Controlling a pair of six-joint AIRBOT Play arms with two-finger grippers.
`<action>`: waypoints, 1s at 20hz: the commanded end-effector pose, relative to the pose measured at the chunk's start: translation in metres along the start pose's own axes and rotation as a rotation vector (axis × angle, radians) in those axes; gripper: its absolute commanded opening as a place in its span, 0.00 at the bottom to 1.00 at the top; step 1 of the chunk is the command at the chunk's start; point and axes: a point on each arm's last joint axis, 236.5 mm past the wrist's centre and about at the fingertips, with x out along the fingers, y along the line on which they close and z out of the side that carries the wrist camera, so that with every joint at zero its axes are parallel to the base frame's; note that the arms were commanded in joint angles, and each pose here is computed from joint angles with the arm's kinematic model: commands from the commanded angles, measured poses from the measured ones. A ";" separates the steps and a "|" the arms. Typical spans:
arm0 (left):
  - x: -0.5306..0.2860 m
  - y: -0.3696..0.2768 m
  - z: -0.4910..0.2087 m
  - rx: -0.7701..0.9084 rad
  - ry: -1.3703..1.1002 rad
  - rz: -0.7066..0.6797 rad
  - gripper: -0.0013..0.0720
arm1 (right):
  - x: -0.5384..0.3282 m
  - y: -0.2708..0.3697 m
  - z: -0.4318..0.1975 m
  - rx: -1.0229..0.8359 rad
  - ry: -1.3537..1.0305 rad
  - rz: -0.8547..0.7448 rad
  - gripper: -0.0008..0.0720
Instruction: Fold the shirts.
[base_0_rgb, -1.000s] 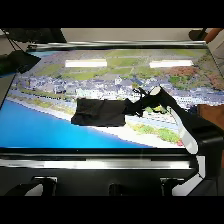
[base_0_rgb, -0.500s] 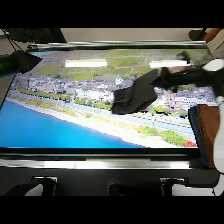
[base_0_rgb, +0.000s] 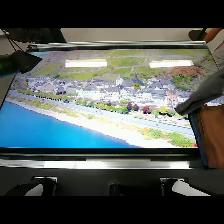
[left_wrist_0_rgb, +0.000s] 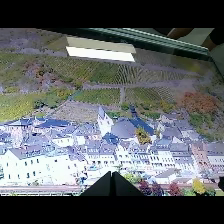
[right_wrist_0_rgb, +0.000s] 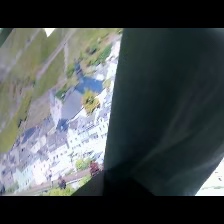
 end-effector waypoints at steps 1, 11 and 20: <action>0.000 0.000 0.000 0.008 0.001 0.000 0.06 | -0.040 -0.052 0.032 0.097 -0.138 -0.076 0.07; 0.000 0.000 0.000 0.018 0.001 -0.001 0.06 | -0.138 -0.122 0.034 0.386 -0.338 -0.229 0.07; 0.001 -0.001 -0.001 0.042 0.002 -0.003 0.06 | -0.154 -0.218 -0.090 0.562 0.071 -0.632 0.07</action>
